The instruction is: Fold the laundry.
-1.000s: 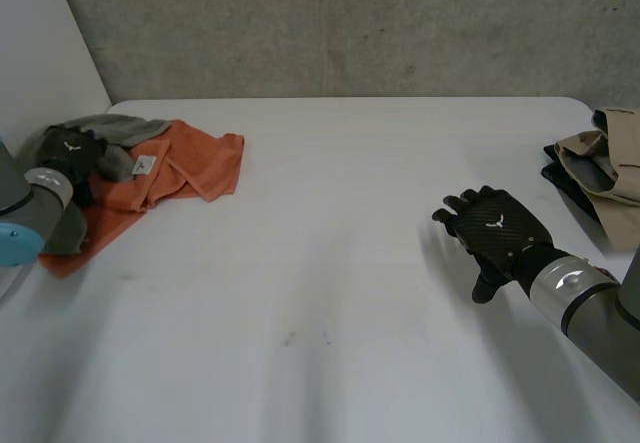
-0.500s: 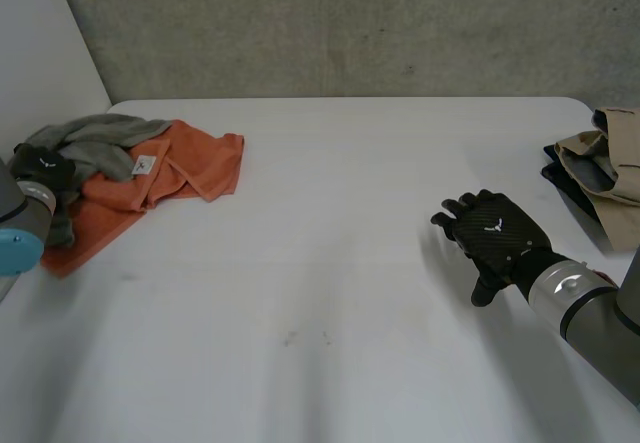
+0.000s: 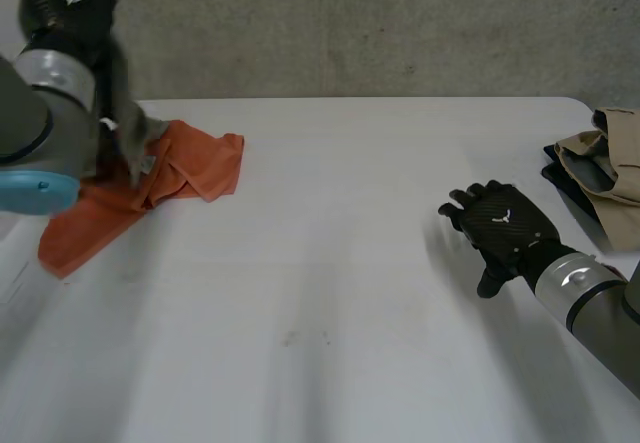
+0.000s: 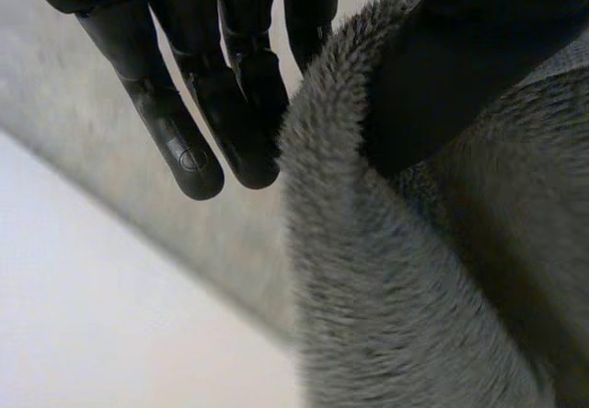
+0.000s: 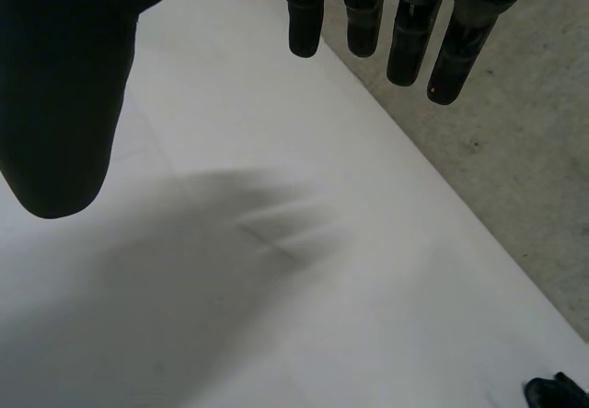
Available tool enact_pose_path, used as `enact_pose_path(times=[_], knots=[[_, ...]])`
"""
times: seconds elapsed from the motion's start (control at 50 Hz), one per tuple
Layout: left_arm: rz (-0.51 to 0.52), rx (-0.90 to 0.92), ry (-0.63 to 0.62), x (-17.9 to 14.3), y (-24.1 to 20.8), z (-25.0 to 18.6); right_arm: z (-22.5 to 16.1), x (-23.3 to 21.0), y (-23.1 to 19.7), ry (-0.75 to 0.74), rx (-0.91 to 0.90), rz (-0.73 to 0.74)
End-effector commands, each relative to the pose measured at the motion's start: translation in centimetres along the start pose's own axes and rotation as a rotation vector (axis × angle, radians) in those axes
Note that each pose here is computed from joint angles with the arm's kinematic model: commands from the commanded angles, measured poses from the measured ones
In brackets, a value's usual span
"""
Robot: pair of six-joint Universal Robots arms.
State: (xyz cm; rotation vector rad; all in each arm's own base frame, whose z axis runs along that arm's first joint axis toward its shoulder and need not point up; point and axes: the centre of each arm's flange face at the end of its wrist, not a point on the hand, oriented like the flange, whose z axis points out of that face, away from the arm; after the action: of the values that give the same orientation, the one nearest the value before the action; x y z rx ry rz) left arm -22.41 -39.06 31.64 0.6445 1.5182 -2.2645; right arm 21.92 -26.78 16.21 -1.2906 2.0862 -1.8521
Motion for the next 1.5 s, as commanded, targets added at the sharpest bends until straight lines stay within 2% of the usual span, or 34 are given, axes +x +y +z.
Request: enact_pose_path(times=[0.02, 0.04, 0.12, 0.24, 0.38, 0.52, 0.56, 0.64, 0.74, 0.82, 0.88, 1.14, 1.3, 1.5], knots=[[-0.428, 0.074, 0.283, 6.3, -8.7, -7.2, 0.0, 1.2, -0.6, 0.040, 0.022, -0.003], [-0.510, 0.074, 0.374, 7.9, -10.1, -8.9, 0.0, 1.4, -0.7, 0.046, 0.025, -0.004], [-0.631, -0.002, 0.534, 10.6, -10.6, -11.8, 0.1, 2.2, -0.8, 0.069, 0.033, 0.005], [-0.631, -0.160, 0.643, 13.0, -8.3, -13.8, 0.3, 3.0, -1.0, 0.095, 0.039, 0.039], [-0.611, -0.183, 0.621, 12.4, -7.9, -13.6, 0.4, 3.8, -1.8, 0.110, 0.059, 0.102], [-0.579, -0.223, 0.482, 7.8, -5.4, -11.3, -0.6, 4.0, -3.7, 0.076, 0.047, 0.145], [-0.558, -0.233, 0.468, 7.3, -4.7, -11.2, -0.9, 3.8, -4.0, 0.054, 0.026, 0.152], [-0.455, -0.261, 0.455, 7.0, -2.8, -10.8, -1.5, 3.3, -4.8, -0.001, -0.037, 0.180], [-0.270, -0.327, 0.481, 8.1, 1.4, -10.0, -1.7, 1.5, -4.8, -0.082, -0.114, 0.205], [-0.213, -0.373, 0.538, 10.0, 3.7, -10.5, -1.3, -1.5, -5.0, -0.168, -0.118, 0.184], [-0.213, -0.392, 0.547, 10.6, 4.6, -10.5, -1.1, -3.2, -5.2, -0.193, -0.110, 0.159], [-0.218, -0.447, 0.585, 13.8, 7.4, -10.4, 1.7, -6.7, -2.6, -0.141, -0.113, 0.064], [-0.249, -0.461, 0.608, 14.9, 7.5, -11.0, 2.2, -7.7, -1.4, -0.161, -0.136, -0.011], [-0.257, -0.452, 0.614, 15.2, 7.2, -11.1, 2.6, -7.8, -1.1, -0.160, -0.135, -0.013]])
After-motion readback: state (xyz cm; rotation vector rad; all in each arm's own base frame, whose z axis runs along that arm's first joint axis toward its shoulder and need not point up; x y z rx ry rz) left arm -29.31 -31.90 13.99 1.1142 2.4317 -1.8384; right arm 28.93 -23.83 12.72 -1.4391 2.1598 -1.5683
